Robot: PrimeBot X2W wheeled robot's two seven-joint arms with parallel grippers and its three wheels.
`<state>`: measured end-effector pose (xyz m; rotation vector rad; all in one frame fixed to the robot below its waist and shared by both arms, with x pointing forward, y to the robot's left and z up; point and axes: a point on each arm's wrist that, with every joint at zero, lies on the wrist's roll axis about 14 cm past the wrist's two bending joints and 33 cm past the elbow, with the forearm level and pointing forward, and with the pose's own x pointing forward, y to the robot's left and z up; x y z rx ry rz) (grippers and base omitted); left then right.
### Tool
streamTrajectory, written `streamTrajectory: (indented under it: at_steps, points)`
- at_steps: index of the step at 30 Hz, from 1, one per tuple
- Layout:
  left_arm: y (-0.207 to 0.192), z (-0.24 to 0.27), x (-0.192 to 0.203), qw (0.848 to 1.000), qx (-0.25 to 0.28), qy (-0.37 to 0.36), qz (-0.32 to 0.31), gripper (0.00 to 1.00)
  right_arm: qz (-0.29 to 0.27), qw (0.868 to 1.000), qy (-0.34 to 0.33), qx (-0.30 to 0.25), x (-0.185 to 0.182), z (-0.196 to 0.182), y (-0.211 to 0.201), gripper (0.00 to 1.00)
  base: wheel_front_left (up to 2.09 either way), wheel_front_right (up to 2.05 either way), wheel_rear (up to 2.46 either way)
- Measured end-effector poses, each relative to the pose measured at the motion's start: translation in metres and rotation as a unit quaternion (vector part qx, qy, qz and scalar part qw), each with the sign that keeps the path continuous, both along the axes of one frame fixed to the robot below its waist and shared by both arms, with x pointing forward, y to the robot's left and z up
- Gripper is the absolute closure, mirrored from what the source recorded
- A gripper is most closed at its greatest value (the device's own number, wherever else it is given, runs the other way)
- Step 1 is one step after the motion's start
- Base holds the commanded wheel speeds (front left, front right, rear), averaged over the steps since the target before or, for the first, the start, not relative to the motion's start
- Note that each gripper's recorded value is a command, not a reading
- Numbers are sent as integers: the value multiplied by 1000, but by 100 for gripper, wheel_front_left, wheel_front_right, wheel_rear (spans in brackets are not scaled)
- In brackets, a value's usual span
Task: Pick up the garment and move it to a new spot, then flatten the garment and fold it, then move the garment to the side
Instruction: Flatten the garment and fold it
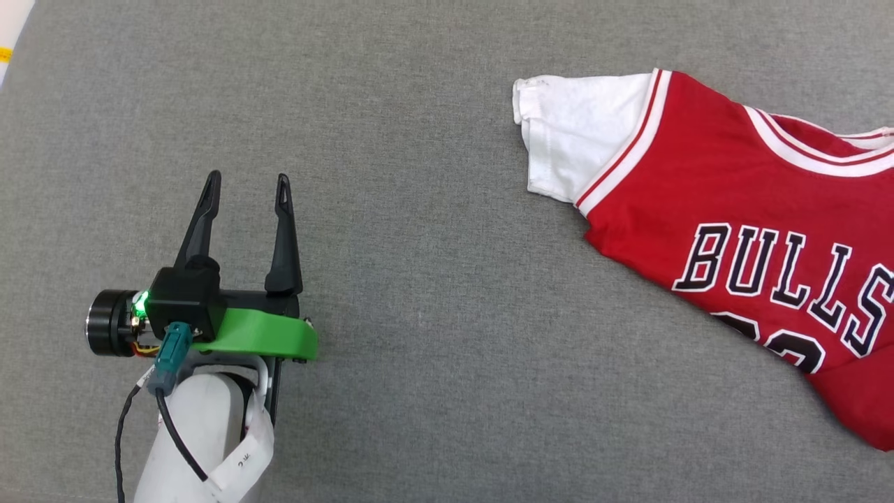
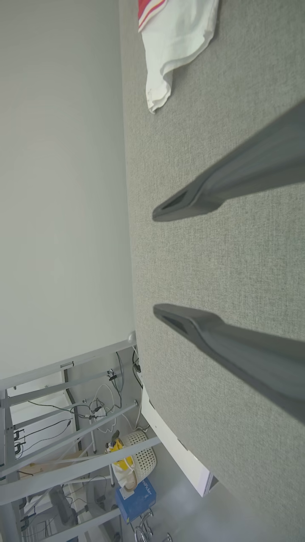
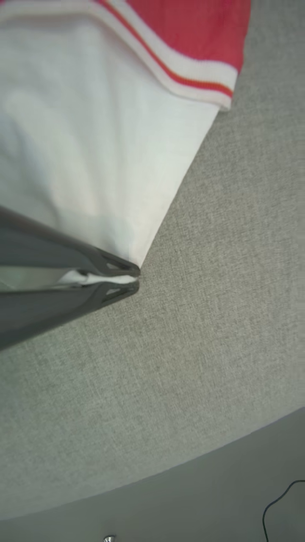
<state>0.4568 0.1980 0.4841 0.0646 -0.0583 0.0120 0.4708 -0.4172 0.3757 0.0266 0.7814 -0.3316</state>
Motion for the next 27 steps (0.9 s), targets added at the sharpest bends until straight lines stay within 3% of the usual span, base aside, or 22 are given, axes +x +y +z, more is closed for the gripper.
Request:
streamTrajectory:
  at_steps: [4,8,18,23,27]
  points:
    - [2,7,-2,1000,2,-7,-2,0,16,997,-76,-23,17,29,1,0,0,0,0]
    - [4,18,-3,1000,4,-20,-3,0,57,983,-158,-75,32,69,3,0,0,0,0]
    - [-18,46,2,996,12,-53,-69,0,150,927,-328,-99,43,138,67,0,0,0,0]
    - [-42,73,22,988,23,-84,-127,0,178,897,-395,-86,25,164,106,0,0,0,0]
    - [-63,88,39,982,16,-84,-169,0,194,881,-425,-79,1,169,135,0,0,0,0]
